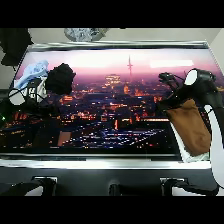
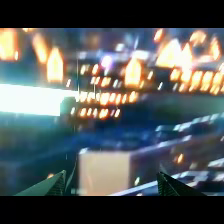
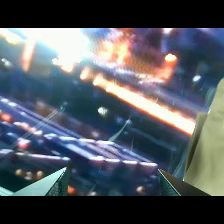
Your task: Fold the shirts.
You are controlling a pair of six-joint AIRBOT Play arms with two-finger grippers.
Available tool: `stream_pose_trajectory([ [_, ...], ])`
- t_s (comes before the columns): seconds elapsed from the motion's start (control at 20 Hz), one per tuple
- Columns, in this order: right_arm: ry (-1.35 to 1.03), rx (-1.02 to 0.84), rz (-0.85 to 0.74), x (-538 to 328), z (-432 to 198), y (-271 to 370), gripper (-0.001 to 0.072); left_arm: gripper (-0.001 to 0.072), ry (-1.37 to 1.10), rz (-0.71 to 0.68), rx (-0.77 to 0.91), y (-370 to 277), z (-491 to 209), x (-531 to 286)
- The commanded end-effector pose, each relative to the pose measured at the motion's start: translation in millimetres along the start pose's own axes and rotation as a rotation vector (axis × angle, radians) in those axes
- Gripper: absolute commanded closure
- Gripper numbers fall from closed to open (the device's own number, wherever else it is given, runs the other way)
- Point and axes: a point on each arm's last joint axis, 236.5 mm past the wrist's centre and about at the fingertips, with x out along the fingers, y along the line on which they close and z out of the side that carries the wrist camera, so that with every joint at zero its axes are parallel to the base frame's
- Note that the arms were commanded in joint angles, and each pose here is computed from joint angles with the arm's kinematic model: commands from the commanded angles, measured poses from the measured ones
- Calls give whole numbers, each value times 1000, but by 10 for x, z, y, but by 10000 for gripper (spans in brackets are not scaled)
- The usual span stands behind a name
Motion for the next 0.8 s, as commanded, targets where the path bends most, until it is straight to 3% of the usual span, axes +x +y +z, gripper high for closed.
stream_pose_trajectory([
  [0.0,-51,-4,-45,-1,123,-106,48,46,-102,-38,-19,-88,267,39],
  [0.15,-98,-13,-112,-22,233,-263,32,31,-327,-71,-80,-113,886,-18],
  [0.3,-157,-16,-144,-46,373,-337,34,17,-359,-70,-196,137,1504,38],
  [0.45,-171,-16,-150,-54,407,-350,34,17,-242,-56,-510,745,1938,346],
  [0.65,-161,-7,-108,-37,382,-253,35,16,-193,-278,-727,837,2283,892],
  [0.75,-168,-1,-85,-35,398,-201,36,-13,-220,-381,-758,713,2448,1124],
])
